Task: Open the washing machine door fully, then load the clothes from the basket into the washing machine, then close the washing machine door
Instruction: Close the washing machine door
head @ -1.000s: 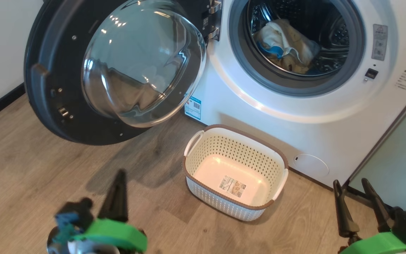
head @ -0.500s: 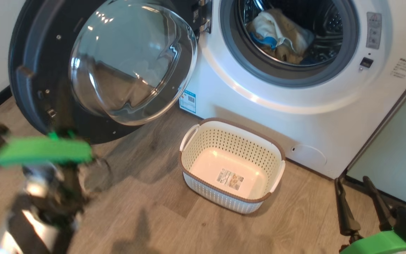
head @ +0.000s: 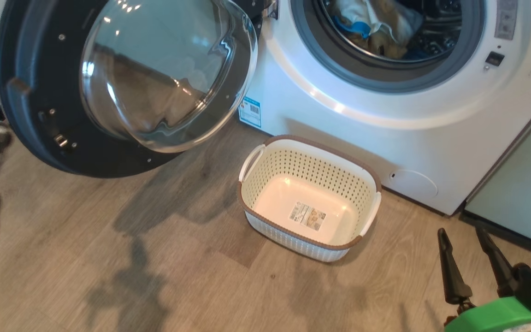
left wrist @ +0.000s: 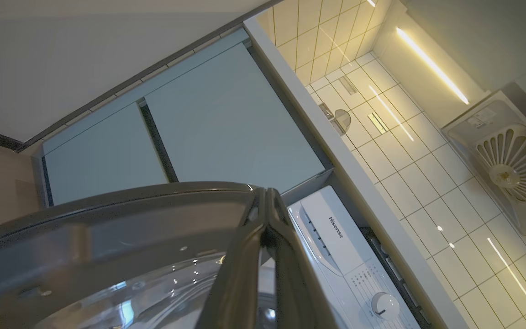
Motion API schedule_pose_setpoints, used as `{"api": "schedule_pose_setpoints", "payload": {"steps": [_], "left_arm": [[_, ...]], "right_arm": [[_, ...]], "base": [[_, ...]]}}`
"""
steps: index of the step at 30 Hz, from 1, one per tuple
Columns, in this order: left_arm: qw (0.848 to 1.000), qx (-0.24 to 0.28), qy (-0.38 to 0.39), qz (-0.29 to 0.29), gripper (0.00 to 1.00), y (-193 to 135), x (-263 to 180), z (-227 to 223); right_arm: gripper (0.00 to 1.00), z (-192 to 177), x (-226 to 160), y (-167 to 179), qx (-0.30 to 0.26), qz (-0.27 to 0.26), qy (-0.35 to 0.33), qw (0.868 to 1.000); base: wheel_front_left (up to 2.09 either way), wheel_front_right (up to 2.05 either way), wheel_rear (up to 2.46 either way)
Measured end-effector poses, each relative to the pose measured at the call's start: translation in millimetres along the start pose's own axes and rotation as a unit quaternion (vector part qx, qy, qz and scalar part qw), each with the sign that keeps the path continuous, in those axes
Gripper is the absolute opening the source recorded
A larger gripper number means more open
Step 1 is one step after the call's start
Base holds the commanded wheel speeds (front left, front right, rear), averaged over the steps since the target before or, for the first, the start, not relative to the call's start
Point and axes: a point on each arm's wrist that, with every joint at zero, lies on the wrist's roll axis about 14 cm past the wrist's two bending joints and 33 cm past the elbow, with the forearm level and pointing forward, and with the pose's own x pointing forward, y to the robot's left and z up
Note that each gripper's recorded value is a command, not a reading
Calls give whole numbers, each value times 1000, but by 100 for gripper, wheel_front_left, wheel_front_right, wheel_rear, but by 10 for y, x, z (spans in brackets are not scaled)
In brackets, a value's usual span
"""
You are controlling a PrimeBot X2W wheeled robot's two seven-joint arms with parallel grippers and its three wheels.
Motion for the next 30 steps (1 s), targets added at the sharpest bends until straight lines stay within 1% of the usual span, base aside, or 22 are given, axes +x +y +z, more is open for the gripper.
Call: {"api": "schedule_pose_setpoints", "payload": {"steps": [3, 5, 6, 8, 13, 19, 30], "left_arm": [[999, -12, -6, 33, 0, 236, 56, 67], [998, -30, -12, 54, 0, 377, 85, 87], [997, -29, -13, 65, 0, 451, 88, 94], [996, -45, -14, 79, 0, 561, 102, 77], [990, -64, -24, 123, 0, 873, 81, 60], [985, -91, -26, 145, 0, 1042, 108, -32], [979, -111, -27, 168, 0, 1215, 95, -140]], "right_arm": [[100, -30, 17, -12, 0, 0, 6, 1000], [100, -34, 36, -25, 0, 0, 9, 1000], [100, -23, 54, -36, -1, 0, 8, 1000], [100, -14, 66, -78, -5, -1, 7, 1000], [100, -84, 76, -162, -8, -5, 24, 1000], [100, -113, 122, -263, -13, -7, 34, 999], [100, -129, 124, -353, -20, -11, 43, 999]], "base": [[0, 0, 0], [0, 0, 0], [0, 0, 0], [0, 0, 0], [0, 0, 0], [0, 0, 0], [0, 0, 0]]}}
